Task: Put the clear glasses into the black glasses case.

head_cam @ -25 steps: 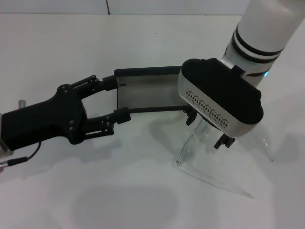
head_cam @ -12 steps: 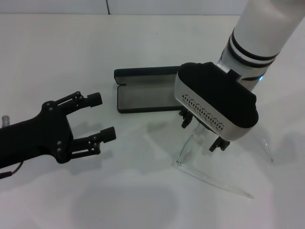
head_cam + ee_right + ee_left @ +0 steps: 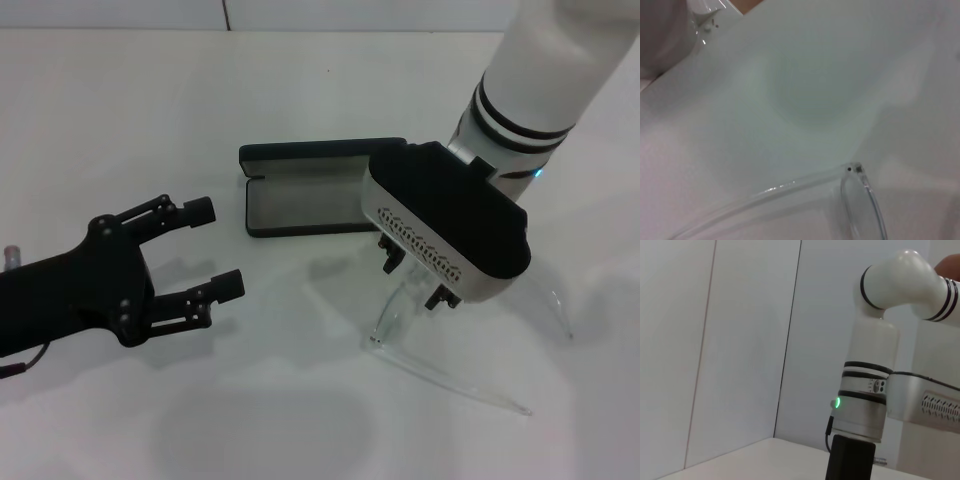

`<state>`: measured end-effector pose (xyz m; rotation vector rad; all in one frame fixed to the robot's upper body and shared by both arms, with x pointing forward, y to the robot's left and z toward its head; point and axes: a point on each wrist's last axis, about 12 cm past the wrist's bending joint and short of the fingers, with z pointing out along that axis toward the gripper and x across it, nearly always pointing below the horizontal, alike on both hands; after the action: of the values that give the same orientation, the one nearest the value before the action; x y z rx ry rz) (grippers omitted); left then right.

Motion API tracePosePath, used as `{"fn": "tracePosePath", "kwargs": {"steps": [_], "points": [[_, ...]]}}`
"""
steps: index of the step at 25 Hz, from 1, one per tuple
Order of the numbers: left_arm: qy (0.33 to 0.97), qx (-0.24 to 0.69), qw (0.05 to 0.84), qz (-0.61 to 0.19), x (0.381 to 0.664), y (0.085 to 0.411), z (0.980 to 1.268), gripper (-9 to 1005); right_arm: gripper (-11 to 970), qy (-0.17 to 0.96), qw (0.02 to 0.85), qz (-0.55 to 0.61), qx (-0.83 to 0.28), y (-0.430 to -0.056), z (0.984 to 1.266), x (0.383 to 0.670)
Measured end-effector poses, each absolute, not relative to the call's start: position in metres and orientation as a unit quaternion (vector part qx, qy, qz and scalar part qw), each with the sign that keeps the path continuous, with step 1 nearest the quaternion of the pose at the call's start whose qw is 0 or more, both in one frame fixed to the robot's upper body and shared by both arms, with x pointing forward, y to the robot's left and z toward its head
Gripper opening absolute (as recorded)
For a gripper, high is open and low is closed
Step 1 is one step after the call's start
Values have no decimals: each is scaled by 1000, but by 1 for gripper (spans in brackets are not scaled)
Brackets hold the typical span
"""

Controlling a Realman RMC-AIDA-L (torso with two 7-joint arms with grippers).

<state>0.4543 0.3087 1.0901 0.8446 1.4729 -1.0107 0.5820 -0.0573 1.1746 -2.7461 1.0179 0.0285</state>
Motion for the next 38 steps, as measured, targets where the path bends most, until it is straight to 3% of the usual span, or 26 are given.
{"fn": "tracePosePath", "kwargs": {"steps": [4, 9, 15, 25, 38], "points": [[620, 356, 552, -429, 454, 309, 1091, 857, 622, 346, 108, 10, -932, -58, 1173, 582], [619, 356, 554, -429, 454, 309, 1091, 857, 381, 346, 114, 9, -931, -58, 1173, 582], [618, 356, 558, -425, 454, 310, 1093, 856, 181, 348, 122, 9, -930, -60, 1170, 582], [616, 359, 559, -422, 455, 311, 1095, 856, 55, 354, 133, 19, -926, -62, 1174, 580], [607, 338, 588, -414, 452, 322, 1102, 855, 56, 405, 199, 47, -891, -75, 1214, 590]]}}
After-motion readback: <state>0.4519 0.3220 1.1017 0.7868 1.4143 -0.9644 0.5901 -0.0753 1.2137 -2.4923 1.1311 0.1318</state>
